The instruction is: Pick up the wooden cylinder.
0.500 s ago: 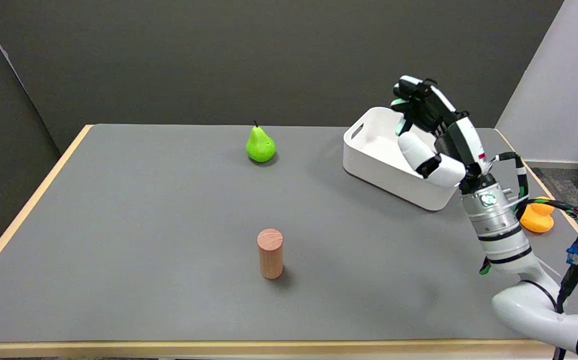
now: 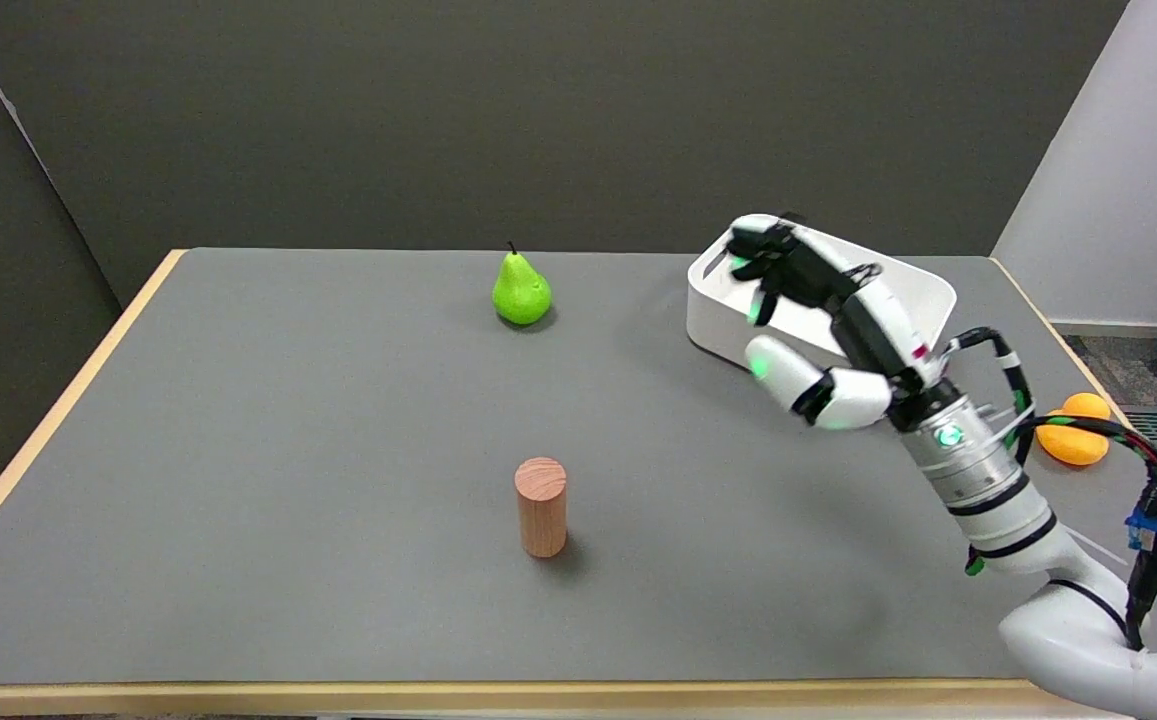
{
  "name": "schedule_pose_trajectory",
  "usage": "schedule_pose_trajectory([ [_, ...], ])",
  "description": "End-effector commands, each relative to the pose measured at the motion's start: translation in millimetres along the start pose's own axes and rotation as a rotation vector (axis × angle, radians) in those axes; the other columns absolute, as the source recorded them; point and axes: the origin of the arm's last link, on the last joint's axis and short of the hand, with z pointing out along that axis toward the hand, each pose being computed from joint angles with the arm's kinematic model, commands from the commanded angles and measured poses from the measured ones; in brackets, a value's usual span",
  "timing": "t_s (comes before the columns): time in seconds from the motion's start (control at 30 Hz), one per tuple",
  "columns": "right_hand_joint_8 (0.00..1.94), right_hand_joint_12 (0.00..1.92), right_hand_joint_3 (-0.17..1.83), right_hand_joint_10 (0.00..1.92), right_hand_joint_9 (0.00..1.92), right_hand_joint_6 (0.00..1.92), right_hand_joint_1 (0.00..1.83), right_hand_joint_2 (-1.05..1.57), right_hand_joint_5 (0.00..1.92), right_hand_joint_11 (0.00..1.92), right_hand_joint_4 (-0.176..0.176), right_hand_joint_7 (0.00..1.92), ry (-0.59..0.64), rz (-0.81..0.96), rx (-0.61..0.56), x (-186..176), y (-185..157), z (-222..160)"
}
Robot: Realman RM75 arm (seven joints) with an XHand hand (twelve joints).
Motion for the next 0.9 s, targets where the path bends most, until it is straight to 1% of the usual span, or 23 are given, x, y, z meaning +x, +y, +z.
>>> schedule_pose_trajectory([
  [0.03, 0.51, 1.75, 0.9, 1.01, 0.27, 0.49, 0.76, 0.68, 0.25, 0.49, -0.114, 0.35, -0.38, -0.16, -0.09, -79.9, -0.2, 8.2],
  [0.17, 0.51, 1.72, 0.91, 0.98, 0.26, 0.5, 0.76, 0.67, 0.25, 0.45, -0.129, 0.35, -0.401, -0.228, -0.101, -86.3, 4.4, 21.5],
  [0.23, 0.5, 1.66, 0.9, 0.95, 0.25, 0.49, 0.75, 0.68, 0.25, 0.38, -0.133, 0.35, -0.412, -0.251, -0.108, -88.7, 5.3, 26.4],
  [0.3, 0.51, 1.24, 0.95, 0.83, 0.2, 0.51, 0.67, 0.65, 0.23, 0.09, -0.155, 0.28, -0.43, -0.272, -0.13, -91.8, 8.6, 27.9],
  [0.37, 0.46, 1.21, 0.88, 0.84, 0.17, 0.49, 0.71, 0.68, 0.23, 0.04, -0.168, 0.27, -0.448, -0.292, -0.147, -93.8, 11.5, 26.5],
  [0.43, 0.48, 1.03, 0.97, 0.7, 0.08, 0.53, 0.66, 0.64, 0.19, 0.0, -0.176, 0.17, -0.461, -0.301, -0.161, -95.4, 13.6, 24.2],
  [0.5, 0.4, 0.99, 0.88, 0.7, 0.07, 0.48, 0.7, 0.66, 0.19, 0.0, -0.176, 0.17, -0.466, -0.297, -0.166, -96.9, 13.7, 21.7],
  [0.6, 0.37, 0.79, 0.86, 0.65, 0.05, 0.46, 0.68, 0.67, 0.16, 0.0, -0.176, 0.14, -0.472, -0.294, -0.162, -99.8, 11.1, 18.3],
  [0.7, 0.36, 0.77, 0.86, 0.64, 0.04, 0.46, 0.69, 0.67, 0.14, 0.0, -0.176, 0.13, -0.49, -0.336, -0.142, -104.6, 6.0, 14.1],
  [0.73, 0.36, 0.8, 0.86, 0.65, 0.05, 0.46, 0.71, 0.67, 0.14, 0.0, -0.176, 0.14, -0.494, -0.354, -0.133, -106.5, 3.5, 12.8],
  [0.8, 0.38, 0.93, 0.88, 0.69, 0.08, 0.49, 0.76, 0.67, 0.15, 0.0, -0.176, 0.16, -0.496, -0.392, -0.11, -111.1, -2.7, 10.7],
  [0.87, 0.48, 0.98, 0.99, 0.7, 0.09, 0.57, 0.78, 0.65, 0.14, 0.0, -0.176, 0.17, -0.49, -0.42, -0.092, -115.0, -8.3, 8.9],
  [0.9, 0.48, 1.08, 0.96, 0.74, 0.14, 0.59, 0.81, 0.67, 0.18, 0.0, -0.176, 0.23, -0.488, -0.426, -0.087, -116.3, -10.4, 8.5],
])
